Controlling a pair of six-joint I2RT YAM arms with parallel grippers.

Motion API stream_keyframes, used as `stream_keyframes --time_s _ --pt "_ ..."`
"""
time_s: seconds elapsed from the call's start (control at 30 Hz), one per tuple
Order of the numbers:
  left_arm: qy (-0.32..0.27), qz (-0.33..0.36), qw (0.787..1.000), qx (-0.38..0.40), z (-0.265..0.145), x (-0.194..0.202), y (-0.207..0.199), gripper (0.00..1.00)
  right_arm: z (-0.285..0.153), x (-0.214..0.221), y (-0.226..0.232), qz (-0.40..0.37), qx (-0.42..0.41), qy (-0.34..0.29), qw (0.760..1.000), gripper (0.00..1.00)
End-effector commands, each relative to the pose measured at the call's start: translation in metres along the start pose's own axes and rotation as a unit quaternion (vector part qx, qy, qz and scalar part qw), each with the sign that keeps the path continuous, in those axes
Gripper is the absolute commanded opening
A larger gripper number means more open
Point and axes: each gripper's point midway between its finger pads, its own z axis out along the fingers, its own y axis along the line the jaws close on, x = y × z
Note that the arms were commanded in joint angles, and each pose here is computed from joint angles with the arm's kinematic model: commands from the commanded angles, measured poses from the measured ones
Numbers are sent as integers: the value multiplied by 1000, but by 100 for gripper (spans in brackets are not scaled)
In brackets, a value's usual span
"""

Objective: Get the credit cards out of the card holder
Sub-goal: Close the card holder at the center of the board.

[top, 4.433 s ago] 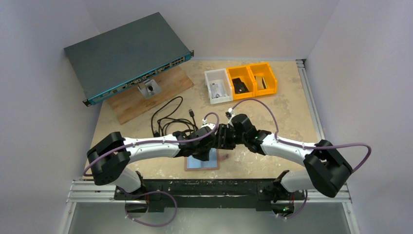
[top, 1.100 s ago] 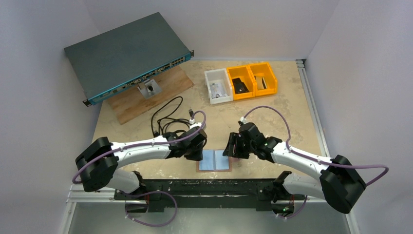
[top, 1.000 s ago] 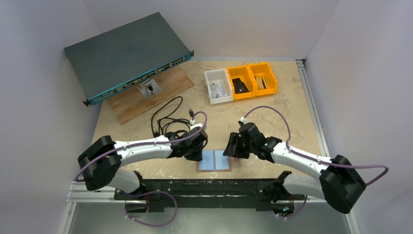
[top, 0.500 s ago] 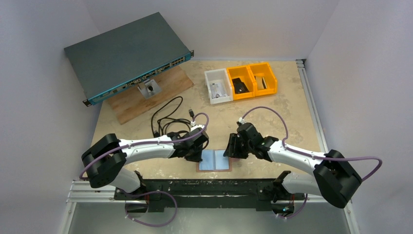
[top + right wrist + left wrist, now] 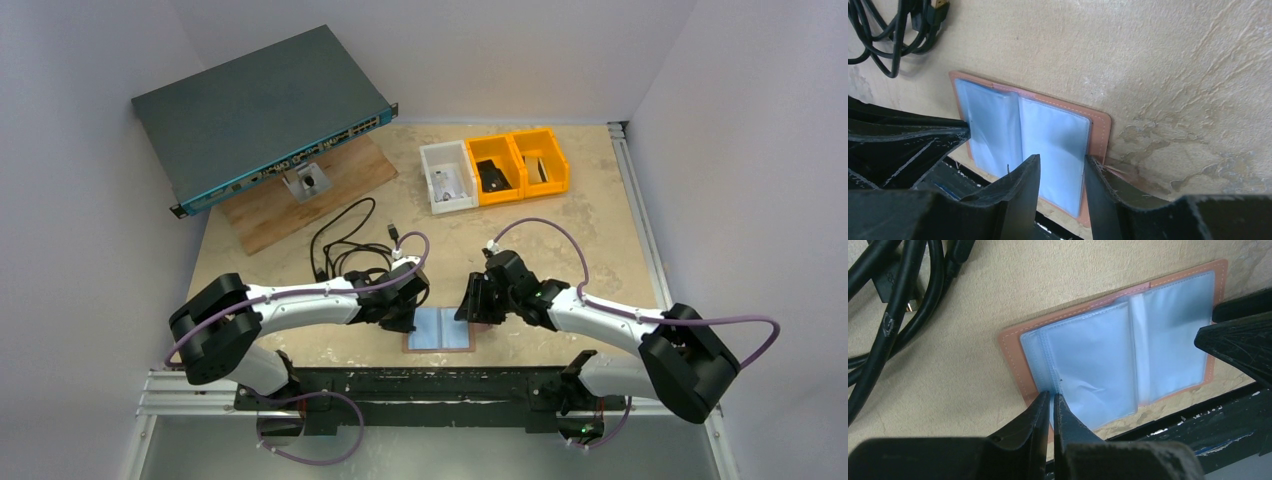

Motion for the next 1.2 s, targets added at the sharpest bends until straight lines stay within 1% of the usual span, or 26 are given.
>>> stream_keyframes --time_s 0.0,0.1,0.2,0.37,0.53,0.7,0.93,1.17 --pt "-11 4 1000 19 -2 -8 -13 7 2 3 -1 -2 -2 4 1000 37" --pt "-12 4 1000 20 -2 -9 -13 6 1 1 -6 -3 14 -3 1000 38" --pt "-11 4 1000 20 -2 -9 -13 6 2 3 -1 -6 0 4 1000 38" --pt "-10 4 1000 20 -2 -8 -13 6 5 8 13 -10 -30 18 999 33" --pt "-9 3 1000 21 -1 -7 -13 5 8 12 29 -22 -54 30 998 26" --pt "-7 3 1000 20 0 -6 -12 4 6 7 43 -23 -74 27 997 22" --pt "-6 3 1000 19 1 -5 -12 4 0 0 69 -24 -123 25 992 22" --pt "-11 1 1000 19 -2 -6 -10 4 -3 -2 73 -27 -127 23 991 23"
